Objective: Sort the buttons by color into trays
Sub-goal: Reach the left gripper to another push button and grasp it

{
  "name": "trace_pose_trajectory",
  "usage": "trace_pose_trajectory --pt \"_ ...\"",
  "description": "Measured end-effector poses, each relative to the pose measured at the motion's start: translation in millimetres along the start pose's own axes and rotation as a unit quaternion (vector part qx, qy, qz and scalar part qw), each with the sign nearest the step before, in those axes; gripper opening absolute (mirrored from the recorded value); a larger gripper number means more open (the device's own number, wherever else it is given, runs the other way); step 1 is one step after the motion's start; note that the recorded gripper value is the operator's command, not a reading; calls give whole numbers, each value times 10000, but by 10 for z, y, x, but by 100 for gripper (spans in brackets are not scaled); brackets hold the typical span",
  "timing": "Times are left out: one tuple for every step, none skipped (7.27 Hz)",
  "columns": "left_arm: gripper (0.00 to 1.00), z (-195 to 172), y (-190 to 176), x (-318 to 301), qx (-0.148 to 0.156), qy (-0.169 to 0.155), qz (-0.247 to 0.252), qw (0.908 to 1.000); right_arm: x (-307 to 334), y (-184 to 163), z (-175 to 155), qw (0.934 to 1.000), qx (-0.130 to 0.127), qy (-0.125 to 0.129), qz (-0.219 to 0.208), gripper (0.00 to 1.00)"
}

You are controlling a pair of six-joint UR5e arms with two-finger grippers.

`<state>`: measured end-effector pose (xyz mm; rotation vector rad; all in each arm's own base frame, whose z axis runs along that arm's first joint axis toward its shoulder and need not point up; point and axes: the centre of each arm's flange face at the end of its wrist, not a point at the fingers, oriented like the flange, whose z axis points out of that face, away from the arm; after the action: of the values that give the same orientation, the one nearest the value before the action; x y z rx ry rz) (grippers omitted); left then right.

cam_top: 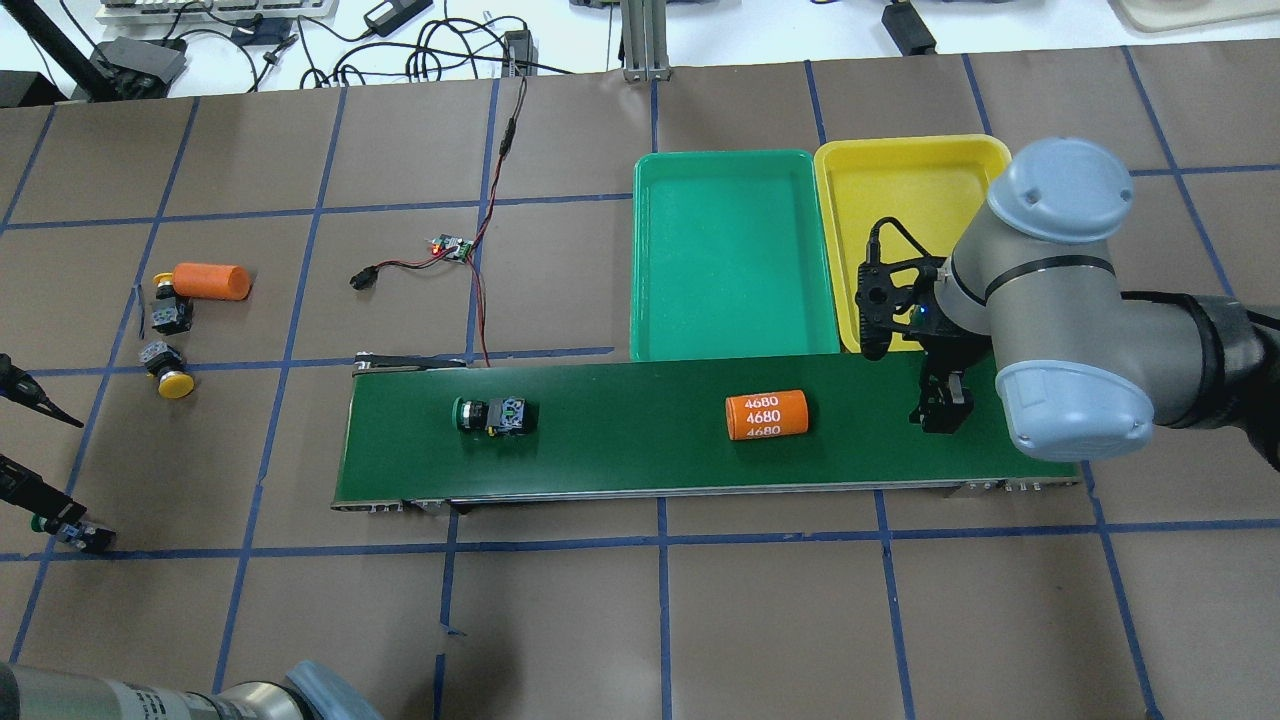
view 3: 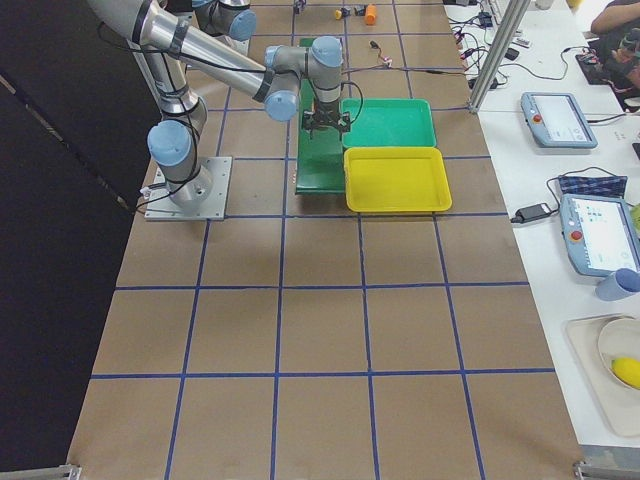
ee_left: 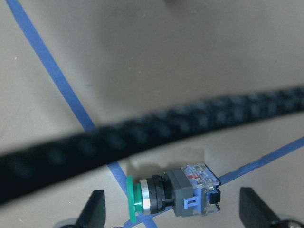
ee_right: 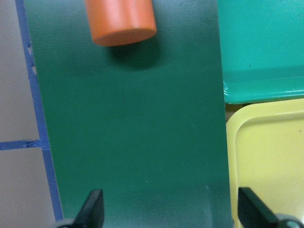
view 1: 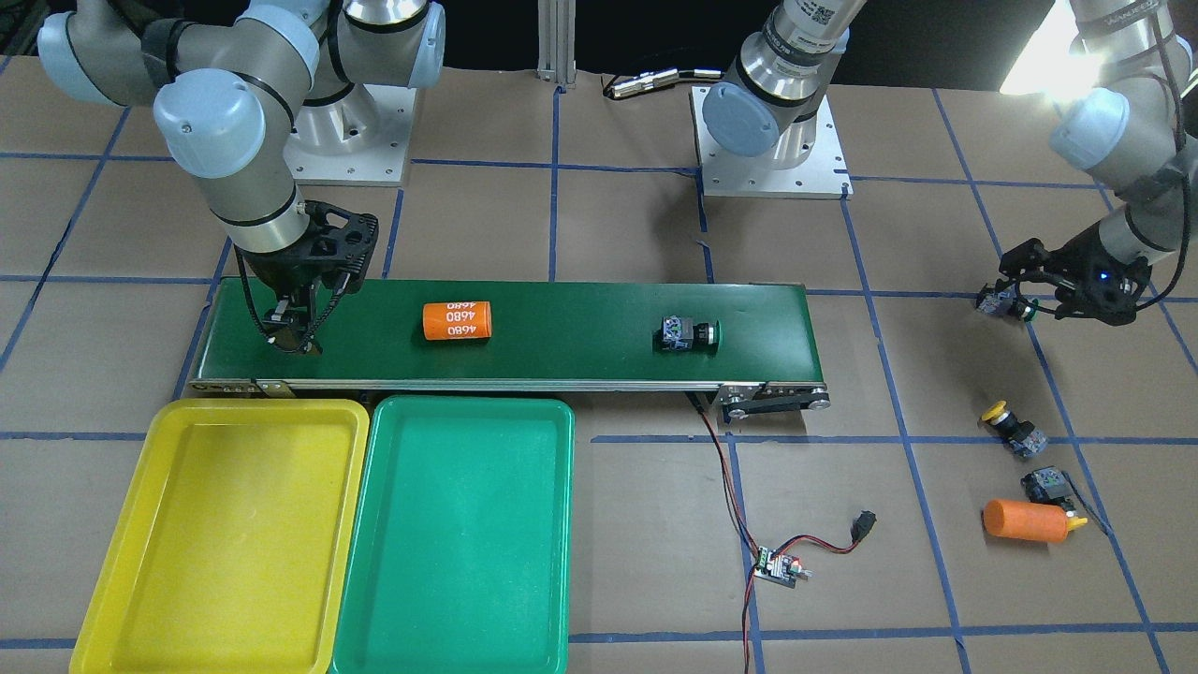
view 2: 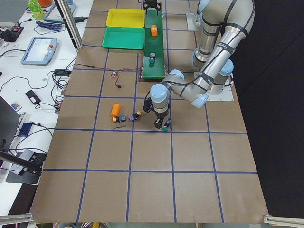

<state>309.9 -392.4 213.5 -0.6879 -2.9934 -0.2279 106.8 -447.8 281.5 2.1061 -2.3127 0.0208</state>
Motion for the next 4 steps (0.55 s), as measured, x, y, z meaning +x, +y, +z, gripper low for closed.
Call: trace_pose_trajectory --pt "100 66 -1 -18 0 -15 1 10000 -8 -13 1 10000 -4 3 -3 100" --pt "100 125 -7 -45 4 -52 -7 10000 -13 -18 2 10000 -6 2 1 100" --pt "100 181 -12 -63 -1 -45 -44 10000 -14 -20 7 10000 -8 -5 -14 100" --pt "100 245 -15 -53 -15 2 -131 9999 -16 -21 14 10000 -7 -13 -30 100"
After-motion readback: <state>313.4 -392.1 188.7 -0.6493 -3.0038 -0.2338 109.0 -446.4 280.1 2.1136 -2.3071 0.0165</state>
